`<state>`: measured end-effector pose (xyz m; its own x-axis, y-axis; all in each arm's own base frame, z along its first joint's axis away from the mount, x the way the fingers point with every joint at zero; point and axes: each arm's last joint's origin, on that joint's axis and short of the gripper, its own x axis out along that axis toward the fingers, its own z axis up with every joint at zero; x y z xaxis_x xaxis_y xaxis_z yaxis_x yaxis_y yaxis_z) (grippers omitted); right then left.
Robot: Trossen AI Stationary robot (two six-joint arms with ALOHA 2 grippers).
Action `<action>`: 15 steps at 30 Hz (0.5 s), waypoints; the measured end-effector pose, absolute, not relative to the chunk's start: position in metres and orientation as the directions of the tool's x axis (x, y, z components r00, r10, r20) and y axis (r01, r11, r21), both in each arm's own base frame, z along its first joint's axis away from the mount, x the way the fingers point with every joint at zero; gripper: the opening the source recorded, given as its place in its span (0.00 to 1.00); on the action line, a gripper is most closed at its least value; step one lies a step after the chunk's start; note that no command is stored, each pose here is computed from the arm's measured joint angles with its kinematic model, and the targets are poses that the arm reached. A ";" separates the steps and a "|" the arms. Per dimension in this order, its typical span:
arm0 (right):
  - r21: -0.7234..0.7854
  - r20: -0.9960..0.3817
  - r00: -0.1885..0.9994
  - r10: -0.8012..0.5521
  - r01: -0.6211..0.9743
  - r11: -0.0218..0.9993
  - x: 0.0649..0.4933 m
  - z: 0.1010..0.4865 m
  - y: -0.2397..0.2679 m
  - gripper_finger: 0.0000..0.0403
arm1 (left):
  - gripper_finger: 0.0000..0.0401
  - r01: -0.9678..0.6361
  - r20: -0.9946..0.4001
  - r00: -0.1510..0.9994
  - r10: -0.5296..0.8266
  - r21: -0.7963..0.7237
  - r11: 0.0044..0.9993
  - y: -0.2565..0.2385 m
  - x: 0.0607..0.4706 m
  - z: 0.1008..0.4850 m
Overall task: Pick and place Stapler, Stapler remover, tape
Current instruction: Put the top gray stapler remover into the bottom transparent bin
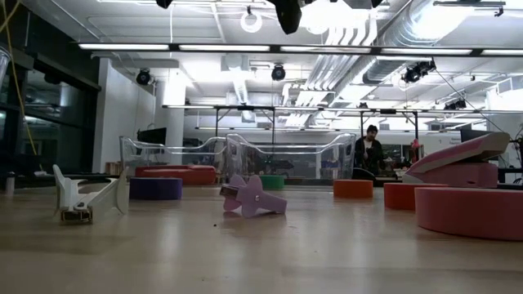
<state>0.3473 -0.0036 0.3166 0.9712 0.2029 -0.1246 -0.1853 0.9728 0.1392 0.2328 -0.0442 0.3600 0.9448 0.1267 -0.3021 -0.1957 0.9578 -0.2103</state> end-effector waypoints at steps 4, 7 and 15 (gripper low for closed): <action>0.132 -0.121 0.972 0.204 -0.188 0.973 0.347 0.317 -0.005 0.19 | 0.65 -0.201 -0.312 0.941 0.130 -0.207 0.957 -0.045 0.237 0.357; 0.129 -0.110 0.972 0.207 -0.192 0.973 0.347 0.318 -0.005 0.19 | 0.65 -0.204 -0.306 0.943 0.132 -0.214 0.955 -0.045 0.238 0.357; 0.120 -0.107 0.968 0.227 -0.214 0.969 0.347 0.318 -0.004 0.19 | 0.65 -0.206 -0.287 0.948 0.138 -0.219 0.954 -0.046 0.243 0.357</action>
<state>0.3473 -0.0040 0.3183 0.9679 0.2275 -0.1068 -0.2145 0.9693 0.1204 0.2425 -0.0461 0.3570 0.9478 0.1384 -0.2872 -0.2058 0.9537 -0.2195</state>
